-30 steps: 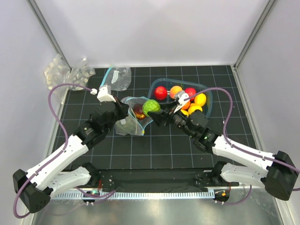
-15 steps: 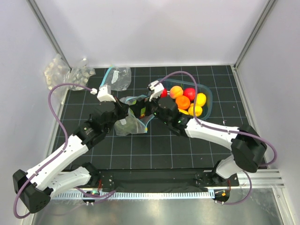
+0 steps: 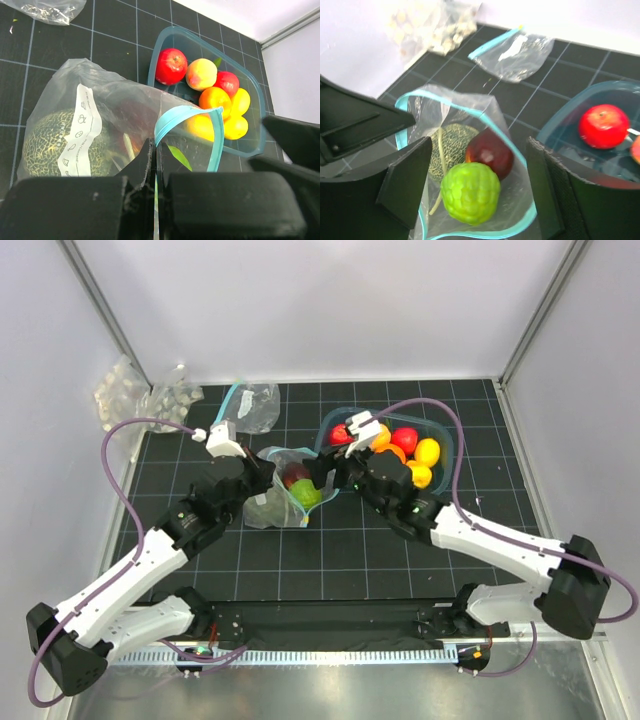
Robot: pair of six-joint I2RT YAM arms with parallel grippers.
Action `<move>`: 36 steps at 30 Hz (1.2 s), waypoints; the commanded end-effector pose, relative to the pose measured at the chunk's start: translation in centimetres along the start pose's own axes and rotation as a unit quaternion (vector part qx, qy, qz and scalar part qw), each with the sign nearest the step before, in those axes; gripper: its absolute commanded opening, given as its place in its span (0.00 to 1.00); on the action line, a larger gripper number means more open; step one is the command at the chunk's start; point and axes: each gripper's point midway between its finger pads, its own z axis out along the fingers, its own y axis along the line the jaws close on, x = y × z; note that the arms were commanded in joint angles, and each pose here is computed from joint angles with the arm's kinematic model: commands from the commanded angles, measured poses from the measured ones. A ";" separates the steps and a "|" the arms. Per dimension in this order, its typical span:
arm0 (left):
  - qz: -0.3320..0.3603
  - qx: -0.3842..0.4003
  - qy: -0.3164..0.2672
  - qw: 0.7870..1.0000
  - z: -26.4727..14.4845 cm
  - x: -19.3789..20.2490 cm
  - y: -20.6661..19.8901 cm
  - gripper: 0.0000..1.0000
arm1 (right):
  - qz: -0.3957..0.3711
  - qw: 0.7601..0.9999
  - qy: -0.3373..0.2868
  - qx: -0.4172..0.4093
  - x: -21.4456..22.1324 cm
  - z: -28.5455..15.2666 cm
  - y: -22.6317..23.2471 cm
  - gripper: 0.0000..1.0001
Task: Place the food in the zip-top bag and seal the zipper
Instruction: Place the fake fruit in the zipper food storage bag, then adjust the zipper food storage bag at the center of the board.
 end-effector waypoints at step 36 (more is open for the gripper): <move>0.000 -0.054 -0.062 0.997 -1.1 -3.1 1.9 0.00 | 0.019 0.948 0.277 0.156 8.7 -0.6 -1.9 0.01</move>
